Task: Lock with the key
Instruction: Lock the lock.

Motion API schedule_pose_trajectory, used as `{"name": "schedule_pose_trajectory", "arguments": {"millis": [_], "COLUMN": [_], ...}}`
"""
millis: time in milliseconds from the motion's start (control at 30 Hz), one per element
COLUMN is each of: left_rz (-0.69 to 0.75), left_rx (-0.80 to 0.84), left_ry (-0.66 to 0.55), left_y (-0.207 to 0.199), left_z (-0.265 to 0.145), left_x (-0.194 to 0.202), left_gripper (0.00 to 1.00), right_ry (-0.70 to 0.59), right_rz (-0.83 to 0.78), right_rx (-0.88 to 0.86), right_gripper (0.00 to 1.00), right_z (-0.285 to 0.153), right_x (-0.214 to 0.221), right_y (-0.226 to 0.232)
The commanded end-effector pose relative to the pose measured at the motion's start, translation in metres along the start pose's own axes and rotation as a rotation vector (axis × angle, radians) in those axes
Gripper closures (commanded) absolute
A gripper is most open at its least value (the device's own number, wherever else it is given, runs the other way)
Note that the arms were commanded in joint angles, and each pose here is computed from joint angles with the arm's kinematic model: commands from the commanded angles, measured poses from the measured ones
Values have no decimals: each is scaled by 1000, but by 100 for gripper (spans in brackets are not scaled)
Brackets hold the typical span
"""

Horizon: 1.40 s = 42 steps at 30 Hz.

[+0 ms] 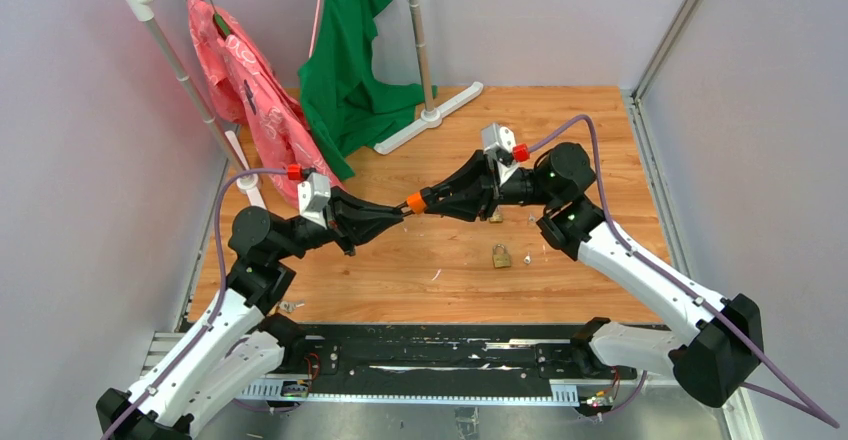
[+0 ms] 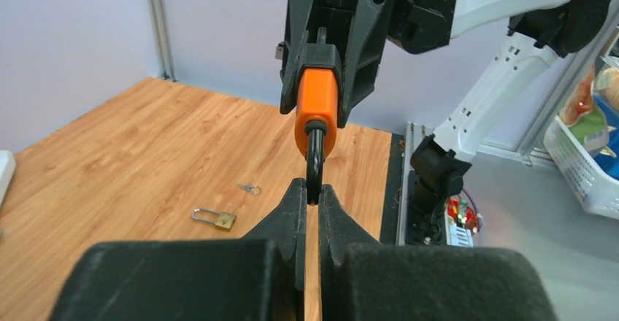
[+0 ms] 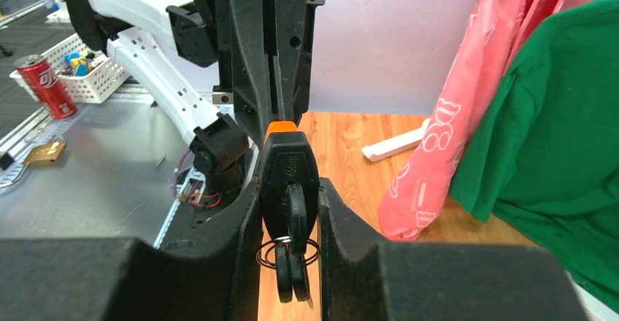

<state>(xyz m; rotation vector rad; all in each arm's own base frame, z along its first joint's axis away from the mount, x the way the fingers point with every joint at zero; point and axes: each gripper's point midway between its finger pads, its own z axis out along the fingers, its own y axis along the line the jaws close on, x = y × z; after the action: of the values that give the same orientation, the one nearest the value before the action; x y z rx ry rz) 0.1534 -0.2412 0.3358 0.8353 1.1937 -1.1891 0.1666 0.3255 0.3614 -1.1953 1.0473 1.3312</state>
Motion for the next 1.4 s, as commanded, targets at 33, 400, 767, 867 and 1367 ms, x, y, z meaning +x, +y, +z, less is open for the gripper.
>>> {"name": "schedule_pose_trajectory", "arguments": {"millis": [33,400,767,867,1367], "left_rz": [152,156,29,26,30], "left_rx": [97,134,166,136,48], "left_ry": [-202,-217,-77,-48,31], "left_y": [-25,-33,-37,-30,-11], "left_z": [16,18,21,18,10], "left_x": [-70,-79,-18,-11,4], "left_gripper": [100,100,100,100,76], "right_ry": [25,40,-54,-56,123], "right_rz": [98,198,171,128,6], "right_rx": [29,74,51,80,107], "right_gripper": [100,100,100,100,100], "right_z": [21,25,32,22,-5], "right_x": [43,99,68,53,39], "right_y": [-2,-9,-10,-9,5]}}
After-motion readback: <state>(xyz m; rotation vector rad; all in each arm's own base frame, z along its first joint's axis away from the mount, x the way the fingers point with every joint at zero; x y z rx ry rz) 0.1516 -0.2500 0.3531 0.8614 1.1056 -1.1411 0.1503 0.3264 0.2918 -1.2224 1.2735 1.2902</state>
